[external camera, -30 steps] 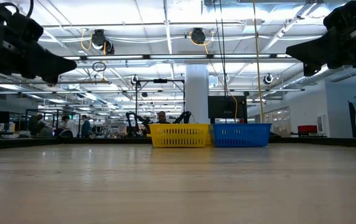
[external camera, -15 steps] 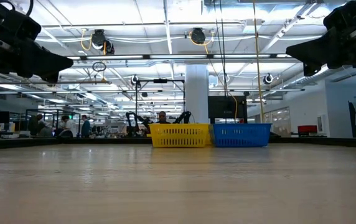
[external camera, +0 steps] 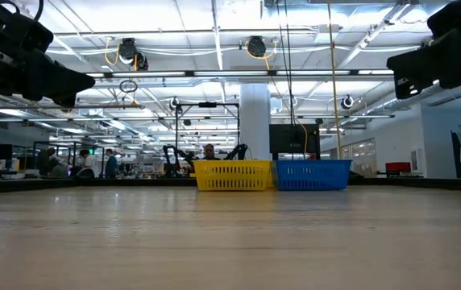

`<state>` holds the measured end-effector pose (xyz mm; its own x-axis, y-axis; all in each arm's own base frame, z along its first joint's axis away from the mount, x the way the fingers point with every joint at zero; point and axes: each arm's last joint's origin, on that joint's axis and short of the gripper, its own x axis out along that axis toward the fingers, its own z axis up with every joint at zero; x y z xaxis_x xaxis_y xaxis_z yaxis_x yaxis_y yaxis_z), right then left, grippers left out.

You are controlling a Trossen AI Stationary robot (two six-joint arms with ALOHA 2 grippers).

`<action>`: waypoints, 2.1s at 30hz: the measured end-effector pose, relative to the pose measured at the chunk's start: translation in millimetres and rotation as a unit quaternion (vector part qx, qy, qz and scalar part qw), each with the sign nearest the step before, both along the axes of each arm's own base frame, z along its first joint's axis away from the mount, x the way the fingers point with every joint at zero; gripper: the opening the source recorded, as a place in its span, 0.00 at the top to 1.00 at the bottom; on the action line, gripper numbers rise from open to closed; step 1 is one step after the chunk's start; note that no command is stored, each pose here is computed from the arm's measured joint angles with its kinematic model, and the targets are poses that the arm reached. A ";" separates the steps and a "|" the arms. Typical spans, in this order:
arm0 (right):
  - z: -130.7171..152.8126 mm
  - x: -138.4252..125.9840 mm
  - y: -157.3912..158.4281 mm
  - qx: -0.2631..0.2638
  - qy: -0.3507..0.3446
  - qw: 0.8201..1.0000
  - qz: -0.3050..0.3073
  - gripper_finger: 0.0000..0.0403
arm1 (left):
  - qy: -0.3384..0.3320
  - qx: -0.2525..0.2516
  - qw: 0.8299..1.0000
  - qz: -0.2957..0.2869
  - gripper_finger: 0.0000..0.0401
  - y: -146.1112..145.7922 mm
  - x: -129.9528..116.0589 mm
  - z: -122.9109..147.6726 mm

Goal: Pick & Place Travel size toiletries
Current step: Return to Home Position

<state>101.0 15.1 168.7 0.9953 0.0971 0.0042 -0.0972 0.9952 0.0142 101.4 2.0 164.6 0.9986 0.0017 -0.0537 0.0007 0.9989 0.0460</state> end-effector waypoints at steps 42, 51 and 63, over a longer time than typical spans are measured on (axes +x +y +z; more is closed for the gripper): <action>-0.9 -2.2 -12.7 -0.013 0.000 0.998 -0.053 0.99 | 0.000 0.000 1.000 0.000 0.95 0.0 0.1 -0.2; -1.0 -2.1 -12.7 -0.013 0.000 0.998 -0.054 0.99 | 0.000 0.000 1.000 0.000 1.00 0.0 0.1 -0.2; -1.0 -2.1 -12.7 -0.013 0.000 0.998 -0.054 0.99 | 0.000 0.000 1.000 0.000 0.94 0.0 0.1 -0.2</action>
<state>98.8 2.4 167.8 0.9999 -0.0111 0.0027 0.0111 0.9999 -0.0126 101.5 2.0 164.3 0.9985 0.0022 -0.0543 0.0003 0.9989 0.0464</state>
